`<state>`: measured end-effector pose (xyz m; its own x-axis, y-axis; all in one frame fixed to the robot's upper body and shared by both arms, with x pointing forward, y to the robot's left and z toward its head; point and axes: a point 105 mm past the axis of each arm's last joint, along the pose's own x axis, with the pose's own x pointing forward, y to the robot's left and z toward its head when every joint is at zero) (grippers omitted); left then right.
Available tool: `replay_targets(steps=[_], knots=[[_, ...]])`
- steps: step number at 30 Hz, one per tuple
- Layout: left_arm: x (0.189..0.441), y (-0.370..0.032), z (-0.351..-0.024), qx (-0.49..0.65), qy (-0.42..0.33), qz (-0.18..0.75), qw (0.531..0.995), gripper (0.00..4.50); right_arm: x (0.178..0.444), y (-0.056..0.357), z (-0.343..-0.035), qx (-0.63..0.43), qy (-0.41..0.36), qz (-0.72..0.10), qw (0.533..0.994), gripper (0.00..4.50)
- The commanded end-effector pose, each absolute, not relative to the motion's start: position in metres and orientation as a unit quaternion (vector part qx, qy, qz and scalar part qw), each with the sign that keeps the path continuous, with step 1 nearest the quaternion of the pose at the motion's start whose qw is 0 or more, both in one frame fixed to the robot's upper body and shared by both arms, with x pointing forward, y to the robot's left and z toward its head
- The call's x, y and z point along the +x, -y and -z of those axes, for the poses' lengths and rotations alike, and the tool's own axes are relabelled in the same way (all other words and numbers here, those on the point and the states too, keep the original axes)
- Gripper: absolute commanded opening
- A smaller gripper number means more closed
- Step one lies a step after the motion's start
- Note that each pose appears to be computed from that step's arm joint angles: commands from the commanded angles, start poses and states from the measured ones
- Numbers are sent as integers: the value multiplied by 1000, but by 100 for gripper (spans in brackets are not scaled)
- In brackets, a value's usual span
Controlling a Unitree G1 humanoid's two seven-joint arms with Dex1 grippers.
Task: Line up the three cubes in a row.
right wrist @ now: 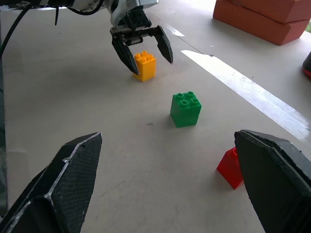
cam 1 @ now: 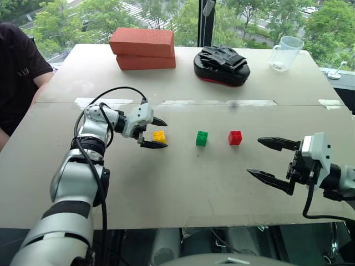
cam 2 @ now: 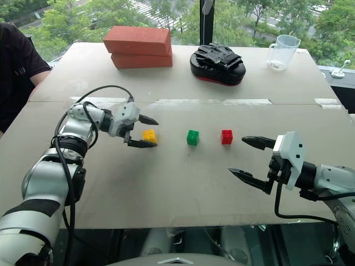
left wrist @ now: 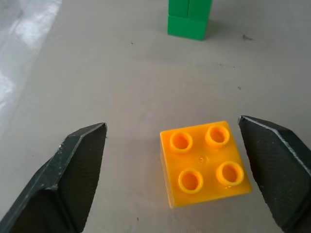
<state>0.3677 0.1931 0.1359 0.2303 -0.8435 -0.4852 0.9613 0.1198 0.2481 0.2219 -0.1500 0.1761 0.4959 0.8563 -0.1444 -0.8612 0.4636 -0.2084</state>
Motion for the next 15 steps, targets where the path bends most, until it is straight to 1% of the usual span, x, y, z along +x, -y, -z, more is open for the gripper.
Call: replay_targets(steps=[1,4,8,10,12,15], knots=[[360,-208,-160,241,-58,592,767,447,223,156,-186,-141,6,-497,856,450],[349,-214,-165,228,-42,575,784,447,226,155,-185,-135,6,-502,854,450],[325,-222,-164,210,-35,538,815,447,231,152,-185,-129,10,-511,850,450],[314,-227,-157,201,-40,507,837,447,233,152,-183,-128,10,-514,848,450],[308,-228,-154,196,-41,486,851,447,235,152,-182,-127,9,-516,847,450],[298,-230,-152,169,-25,433,885,447,237,154,-182,-127,14,-508,852,450]])
